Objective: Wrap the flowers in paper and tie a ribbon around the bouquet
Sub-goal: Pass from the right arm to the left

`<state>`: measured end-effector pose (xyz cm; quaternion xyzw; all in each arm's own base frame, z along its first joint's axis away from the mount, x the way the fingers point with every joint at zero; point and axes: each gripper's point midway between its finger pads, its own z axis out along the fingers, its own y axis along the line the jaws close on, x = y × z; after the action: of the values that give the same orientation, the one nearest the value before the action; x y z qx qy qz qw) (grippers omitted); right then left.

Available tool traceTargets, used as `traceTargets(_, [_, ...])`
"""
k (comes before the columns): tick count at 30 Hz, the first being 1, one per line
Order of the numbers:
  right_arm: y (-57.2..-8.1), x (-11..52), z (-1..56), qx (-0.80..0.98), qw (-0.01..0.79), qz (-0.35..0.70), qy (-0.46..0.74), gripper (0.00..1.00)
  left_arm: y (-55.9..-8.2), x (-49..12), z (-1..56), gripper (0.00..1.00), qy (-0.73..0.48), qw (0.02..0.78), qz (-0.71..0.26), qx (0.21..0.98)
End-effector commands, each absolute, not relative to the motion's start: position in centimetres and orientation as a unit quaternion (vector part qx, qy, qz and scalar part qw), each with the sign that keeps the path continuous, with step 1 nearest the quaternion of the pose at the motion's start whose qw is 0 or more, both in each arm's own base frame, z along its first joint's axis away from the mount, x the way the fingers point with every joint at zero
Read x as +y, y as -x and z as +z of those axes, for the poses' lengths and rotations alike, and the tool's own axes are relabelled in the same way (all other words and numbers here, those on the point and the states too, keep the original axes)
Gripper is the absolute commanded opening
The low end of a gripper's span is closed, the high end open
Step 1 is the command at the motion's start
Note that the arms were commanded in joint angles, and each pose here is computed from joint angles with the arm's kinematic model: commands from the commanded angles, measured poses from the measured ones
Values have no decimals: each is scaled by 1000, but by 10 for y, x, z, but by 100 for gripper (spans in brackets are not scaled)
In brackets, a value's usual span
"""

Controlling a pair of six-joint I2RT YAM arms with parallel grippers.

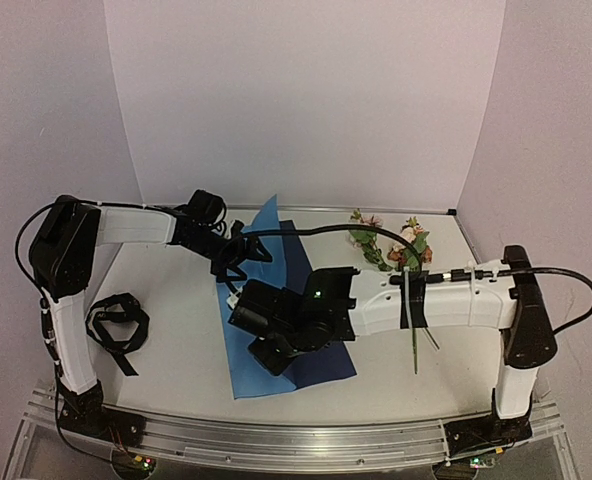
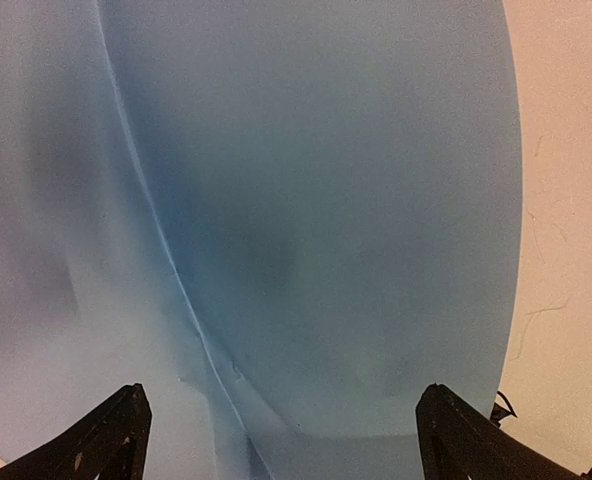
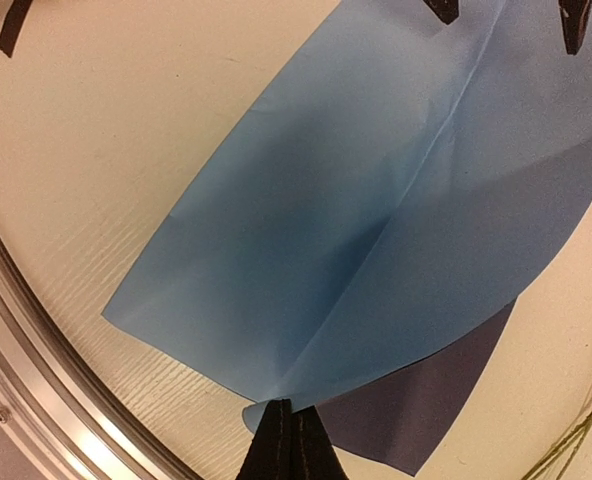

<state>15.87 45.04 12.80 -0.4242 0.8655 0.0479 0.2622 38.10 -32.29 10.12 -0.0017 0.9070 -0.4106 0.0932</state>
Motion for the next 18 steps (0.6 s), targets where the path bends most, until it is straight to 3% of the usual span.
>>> traceTargets(1, [-156, 457, 127, 856, 264, 33, 442, 0, -393, -324, 119, 94, -19, 132, -397, 908])
traceTargets(18, [-149, 460, 117, 853, 249, 40, 457, 0, -408, -286, 169, 100, 27, 220, -404, 887])
